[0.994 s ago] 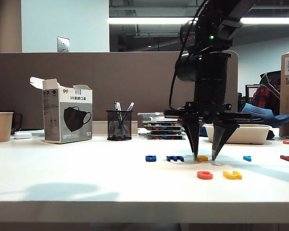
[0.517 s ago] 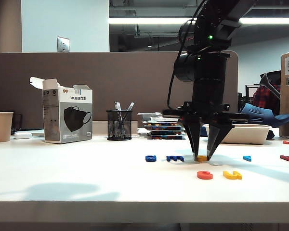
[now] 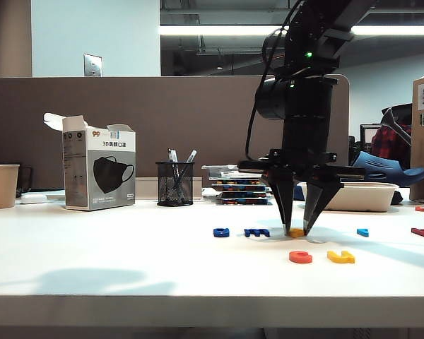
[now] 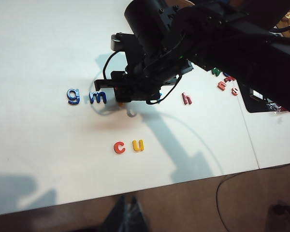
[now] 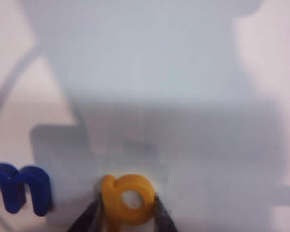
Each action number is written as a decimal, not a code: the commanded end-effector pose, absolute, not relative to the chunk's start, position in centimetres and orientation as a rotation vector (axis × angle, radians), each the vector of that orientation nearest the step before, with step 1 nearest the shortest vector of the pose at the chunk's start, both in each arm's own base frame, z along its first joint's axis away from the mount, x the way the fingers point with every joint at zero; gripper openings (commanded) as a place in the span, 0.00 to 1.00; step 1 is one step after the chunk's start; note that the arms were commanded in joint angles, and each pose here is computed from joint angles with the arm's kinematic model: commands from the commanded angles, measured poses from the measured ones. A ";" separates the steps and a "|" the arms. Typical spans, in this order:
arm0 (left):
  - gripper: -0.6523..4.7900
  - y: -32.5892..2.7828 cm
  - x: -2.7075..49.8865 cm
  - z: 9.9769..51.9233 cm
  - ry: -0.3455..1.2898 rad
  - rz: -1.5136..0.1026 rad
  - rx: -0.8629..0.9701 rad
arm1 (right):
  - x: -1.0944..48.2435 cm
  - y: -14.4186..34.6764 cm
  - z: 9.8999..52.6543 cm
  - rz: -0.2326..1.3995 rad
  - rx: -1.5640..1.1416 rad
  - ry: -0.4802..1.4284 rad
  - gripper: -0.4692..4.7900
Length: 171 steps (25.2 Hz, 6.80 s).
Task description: Select the appropriate letters from the row of letter magnets placed on the table to arrange into the word "cup".
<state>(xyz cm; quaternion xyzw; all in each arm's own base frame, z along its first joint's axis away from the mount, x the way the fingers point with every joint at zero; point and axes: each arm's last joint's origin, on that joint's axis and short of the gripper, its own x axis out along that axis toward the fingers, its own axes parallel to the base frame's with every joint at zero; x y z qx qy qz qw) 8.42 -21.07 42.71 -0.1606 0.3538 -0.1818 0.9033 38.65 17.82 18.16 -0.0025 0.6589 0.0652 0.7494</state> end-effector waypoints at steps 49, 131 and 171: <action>0.11 -21.0 8.4 42.9 0.722 -0.375 -0.332 | 38.8 18.0 20.6 0.438 -0.276 1.350 0.45; 0.11 -21.0 8.4 42.9 0.723 -0.375 -0.331 | 39.9 18.0 21.1 0.439 -0.276 1.354 0.29; 0.11 -21.0 8.4 42.9 0.723 -0.375 -0.332 | 31.0 9.6 22.6 0.207 -0.013 1.393 0.29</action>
